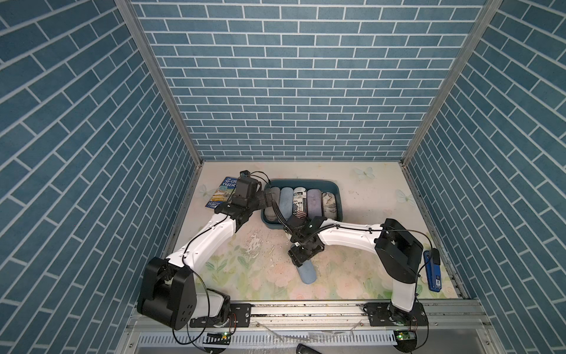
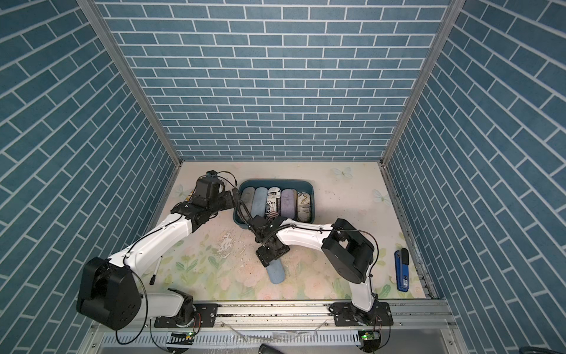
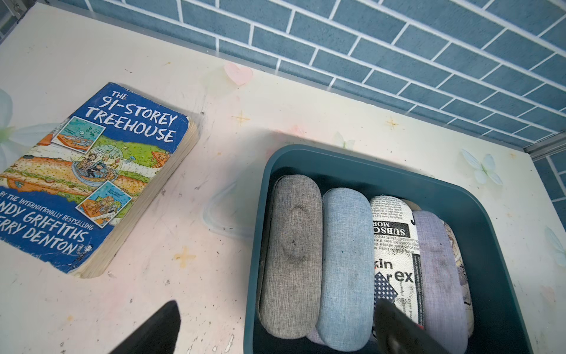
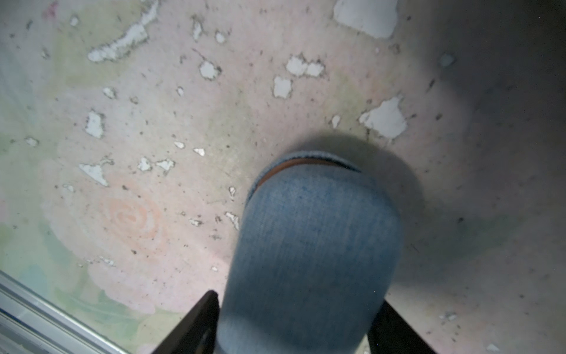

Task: Put the glasses cases into the storage boxes
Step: Pick up the glasses case at the center of the board.

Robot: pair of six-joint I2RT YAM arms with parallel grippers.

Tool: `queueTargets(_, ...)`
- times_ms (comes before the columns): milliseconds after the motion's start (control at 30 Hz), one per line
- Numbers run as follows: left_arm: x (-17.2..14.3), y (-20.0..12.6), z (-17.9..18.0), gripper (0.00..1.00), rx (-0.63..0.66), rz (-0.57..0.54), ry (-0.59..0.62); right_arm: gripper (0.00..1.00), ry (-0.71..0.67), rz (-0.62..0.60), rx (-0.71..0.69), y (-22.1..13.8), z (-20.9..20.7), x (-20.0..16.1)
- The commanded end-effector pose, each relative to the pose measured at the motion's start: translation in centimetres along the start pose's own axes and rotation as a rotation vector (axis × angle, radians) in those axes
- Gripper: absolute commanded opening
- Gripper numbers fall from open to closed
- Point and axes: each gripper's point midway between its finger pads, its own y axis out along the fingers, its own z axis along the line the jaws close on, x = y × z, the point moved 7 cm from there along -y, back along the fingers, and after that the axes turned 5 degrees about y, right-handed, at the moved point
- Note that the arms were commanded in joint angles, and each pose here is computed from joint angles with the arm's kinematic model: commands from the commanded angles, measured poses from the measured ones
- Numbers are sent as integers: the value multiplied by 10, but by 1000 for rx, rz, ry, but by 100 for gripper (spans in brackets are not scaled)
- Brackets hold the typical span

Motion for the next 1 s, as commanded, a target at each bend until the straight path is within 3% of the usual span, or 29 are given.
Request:
queueTargets(0, -2, -4, 5, 100, 17, 2, -3, 73, -39, 56, -74, 12, -5, -9)
queueTargets(100, -3, -4, 5, 99, 16, 4, -2, 72, -37, 59, -76, 14, -5, -10)
queueTargets(200, -3, -5, 6, 99, 20, 5, -2, 63, -33, 49, -73, 9, -4, -10)
queueTargets(400, -2, -5, 5, 100, 15, 0, -2, 59, -32, 0, -49, -13, -3, -10)
queueTargets(700, -4, -4, 7, 100, 19, 4, -4, 59, -11, -120, -39, -68, -14, 0)
queueTargets(967, -5, -5, 10, 100, 21, -3, -9, 59, 77, -299, -3, -131, -47, 19)
